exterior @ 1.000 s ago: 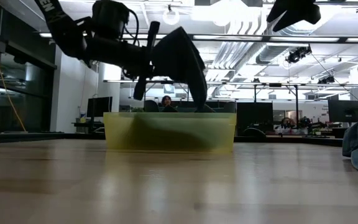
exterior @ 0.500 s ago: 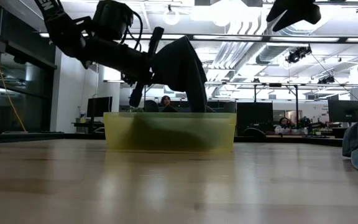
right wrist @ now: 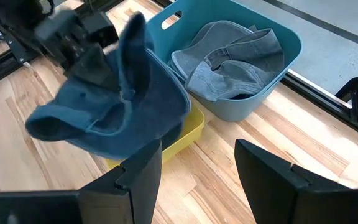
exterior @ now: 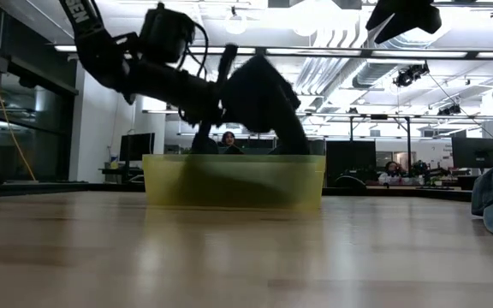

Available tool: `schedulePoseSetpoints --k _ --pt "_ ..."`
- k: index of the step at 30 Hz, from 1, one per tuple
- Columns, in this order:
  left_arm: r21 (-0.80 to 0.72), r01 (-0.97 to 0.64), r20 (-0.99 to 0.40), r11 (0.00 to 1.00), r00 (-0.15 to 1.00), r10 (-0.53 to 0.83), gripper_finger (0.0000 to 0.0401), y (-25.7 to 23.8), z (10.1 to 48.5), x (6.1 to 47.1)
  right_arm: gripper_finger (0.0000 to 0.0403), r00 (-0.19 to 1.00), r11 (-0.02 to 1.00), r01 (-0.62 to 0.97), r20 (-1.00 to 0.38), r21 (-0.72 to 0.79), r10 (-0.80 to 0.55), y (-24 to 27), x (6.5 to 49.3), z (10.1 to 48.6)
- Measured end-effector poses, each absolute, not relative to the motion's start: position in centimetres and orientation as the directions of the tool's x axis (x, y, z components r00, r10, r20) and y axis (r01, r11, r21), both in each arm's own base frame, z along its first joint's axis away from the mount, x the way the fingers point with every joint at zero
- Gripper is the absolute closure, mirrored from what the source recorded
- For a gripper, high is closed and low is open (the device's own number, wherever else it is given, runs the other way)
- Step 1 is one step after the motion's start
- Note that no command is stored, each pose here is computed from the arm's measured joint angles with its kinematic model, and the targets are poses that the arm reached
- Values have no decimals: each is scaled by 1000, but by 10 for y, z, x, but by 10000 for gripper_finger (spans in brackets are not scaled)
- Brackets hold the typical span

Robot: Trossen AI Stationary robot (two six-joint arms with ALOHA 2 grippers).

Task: Pick & Place hat
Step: Put the left blue cap into the yellow bin

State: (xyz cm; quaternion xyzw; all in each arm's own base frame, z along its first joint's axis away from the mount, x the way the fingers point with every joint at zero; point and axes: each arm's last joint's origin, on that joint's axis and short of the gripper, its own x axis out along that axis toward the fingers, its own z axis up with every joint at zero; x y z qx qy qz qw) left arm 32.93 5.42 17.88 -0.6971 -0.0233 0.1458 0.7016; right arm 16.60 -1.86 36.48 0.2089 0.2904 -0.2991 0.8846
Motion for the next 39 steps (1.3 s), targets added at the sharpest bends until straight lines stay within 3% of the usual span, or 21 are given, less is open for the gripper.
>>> schedulePoseSetpoints --k 11,17,21,32,39 --pt "-964 -261 -265 -46 940 214 401 55 159 335 205 654 731 651 -641 205 -402 -18 166 365" --pt "-957 -287 -274 42 943 188 386 54 158 335 206 652 732 651 -644 204 -400 -18 166 364" --pt "-956 -287 -271 65 944 186 346 54 158 335 205 652 735 647 -649 206 -392 -18 166 364" --pt "-950 -289 -271 116 951 148 176 54 158 335 206 652 741 636 -662 214 -369 -17 165 363" --pt "-962 -252 -247 109 967 56 145 67 165 337 205 656 745 630 -665 221 -357 -17 165 363"
